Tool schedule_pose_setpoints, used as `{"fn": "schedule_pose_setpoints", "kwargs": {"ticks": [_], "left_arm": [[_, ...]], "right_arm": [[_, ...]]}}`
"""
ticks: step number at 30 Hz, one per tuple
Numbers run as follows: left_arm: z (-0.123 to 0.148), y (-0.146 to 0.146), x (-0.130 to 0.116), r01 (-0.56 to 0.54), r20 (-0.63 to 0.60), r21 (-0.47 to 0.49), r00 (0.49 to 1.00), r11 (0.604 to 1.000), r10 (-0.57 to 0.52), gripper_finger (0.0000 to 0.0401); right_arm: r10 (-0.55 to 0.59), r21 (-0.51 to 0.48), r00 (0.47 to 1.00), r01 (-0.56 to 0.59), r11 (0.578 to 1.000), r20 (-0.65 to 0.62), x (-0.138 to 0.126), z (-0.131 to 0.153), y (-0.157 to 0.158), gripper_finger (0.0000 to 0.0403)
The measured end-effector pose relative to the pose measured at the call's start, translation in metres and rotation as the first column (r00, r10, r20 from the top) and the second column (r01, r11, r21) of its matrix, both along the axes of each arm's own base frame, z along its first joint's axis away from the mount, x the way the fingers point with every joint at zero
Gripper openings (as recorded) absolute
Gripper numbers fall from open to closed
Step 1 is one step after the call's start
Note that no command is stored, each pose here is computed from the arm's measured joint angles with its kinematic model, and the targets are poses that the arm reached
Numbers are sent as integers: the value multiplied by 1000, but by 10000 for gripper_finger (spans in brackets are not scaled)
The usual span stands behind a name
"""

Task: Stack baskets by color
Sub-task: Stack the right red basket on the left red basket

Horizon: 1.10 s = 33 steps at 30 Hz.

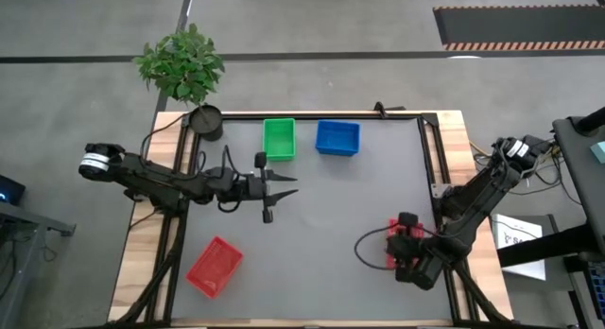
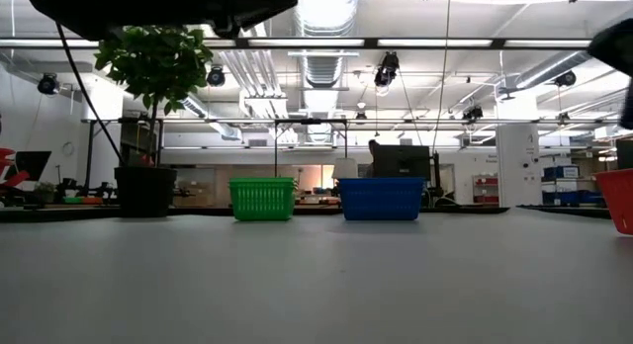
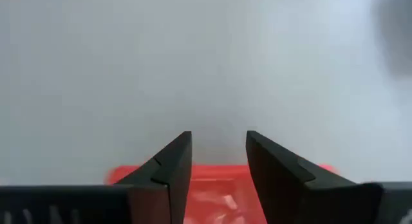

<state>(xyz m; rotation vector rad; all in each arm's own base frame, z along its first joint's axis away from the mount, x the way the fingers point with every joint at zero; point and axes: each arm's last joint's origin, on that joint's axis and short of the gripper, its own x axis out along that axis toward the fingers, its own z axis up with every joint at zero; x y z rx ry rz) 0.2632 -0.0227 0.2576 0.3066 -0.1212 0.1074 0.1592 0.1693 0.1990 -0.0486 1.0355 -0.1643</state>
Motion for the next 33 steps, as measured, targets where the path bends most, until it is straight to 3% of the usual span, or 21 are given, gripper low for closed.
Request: {"fn": "schedule_pose_setpoints", "kwargs": {"ticks": [3,5,10,16,22,29,33], "left_arm": [[4,0,-1,18,47,-64,999,998,-14,109],[7,-1,-1,31,83,-102,996,994,-22,109],[16,-7,3,60,150,-122,988,991,-41,109],[19,-18,11,99,161,-122,984,988,-78,109],[22,-23,14,111,171,-124,981,986,-89,109],[23,-32,12,143,173,-125,978,982,-120,109],[25,-38,10,167,190,-127,972,978,-141,109]], "right_arm": [[-62,-70,998,63,996,16,2,-1,-9,129],[-127,-61,990,130,990,62,7,1,-14,122],[-269,90,961,263,961,67,22,12,-18,102],[-301,224,953,287,931,30,28,30,-8,73],[-262,266,965,255,929,-10,30,37,-2,76],[1,330,968,84,940,-251,28,24,9,129],[48,348,939,78,934,-341,26,18,12,157]]}}
